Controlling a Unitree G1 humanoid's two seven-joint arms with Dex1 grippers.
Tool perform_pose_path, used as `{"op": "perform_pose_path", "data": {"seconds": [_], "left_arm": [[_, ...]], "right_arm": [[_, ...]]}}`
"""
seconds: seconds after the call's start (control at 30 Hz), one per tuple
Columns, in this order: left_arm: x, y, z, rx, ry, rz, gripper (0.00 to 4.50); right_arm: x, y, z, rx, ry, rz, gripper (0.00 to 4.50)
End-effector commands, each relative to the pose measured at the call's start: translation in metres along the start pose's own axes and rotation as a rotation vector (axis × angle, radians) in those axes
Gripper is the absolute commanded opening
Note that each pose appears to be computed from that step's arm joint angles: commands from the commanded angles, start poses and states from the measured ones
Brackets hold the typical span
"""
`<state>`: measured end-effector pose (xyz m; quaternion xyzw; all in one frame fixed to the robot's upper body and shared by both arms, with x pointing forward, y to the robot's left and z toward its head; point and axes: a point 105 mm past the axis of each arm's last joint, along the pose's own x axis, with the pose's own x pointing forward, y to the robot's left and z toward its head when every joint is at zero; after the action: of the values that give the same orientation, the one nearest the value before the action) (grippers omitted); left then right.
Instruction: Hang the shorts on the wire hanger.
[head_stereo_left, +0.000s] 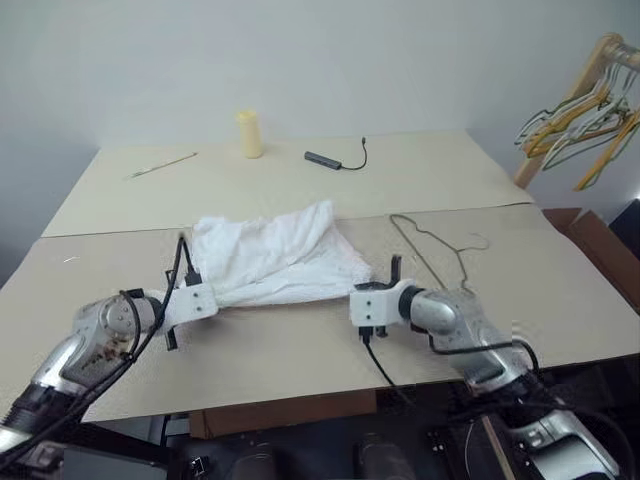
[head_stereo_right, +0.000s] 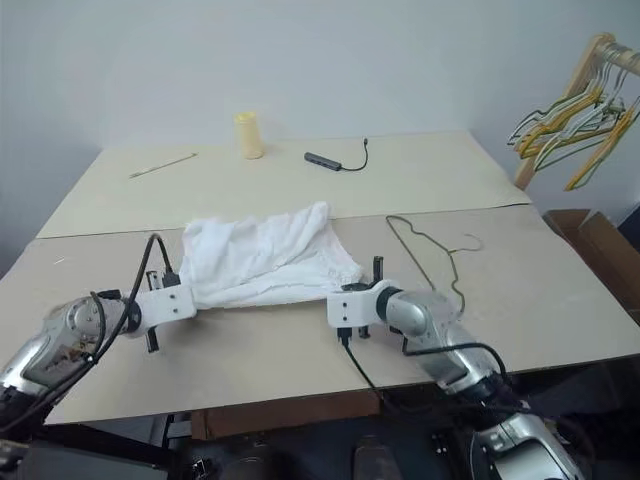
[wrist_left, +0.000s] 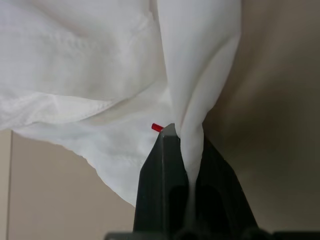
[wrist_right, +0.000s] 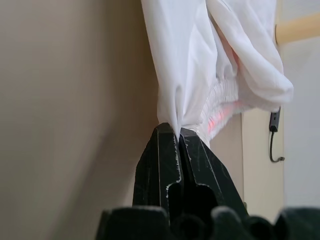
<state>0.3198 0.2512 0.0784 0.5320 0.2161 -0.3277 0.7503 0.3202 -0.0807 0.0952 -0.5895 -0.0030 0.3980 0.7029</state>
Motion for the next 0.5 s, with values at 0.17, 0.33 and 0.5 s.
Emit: {"op": "perform_pose_path", "data": {"seconds": [0.17,0.33,0.5], "left_arm": [[-0.022,-0.016,0.004,0.110,-0.077,-0.169,0.02],[-0.031,-0.023,0.000,0.102,-0.068,-0.171,0.02],[-0.038,-0.029,-0.002,0.080,-0.059,-0.171,0.00]], "right_arm": [[-0.019,0.002,0.010,-0.002,0.016,-0.015,0.00],[-0.025,0.013,0.014,0.011,0.000,0.012,0.00],[-0.027,0.017,0.010,0.035,-0.022,0.016,0.50]]}}
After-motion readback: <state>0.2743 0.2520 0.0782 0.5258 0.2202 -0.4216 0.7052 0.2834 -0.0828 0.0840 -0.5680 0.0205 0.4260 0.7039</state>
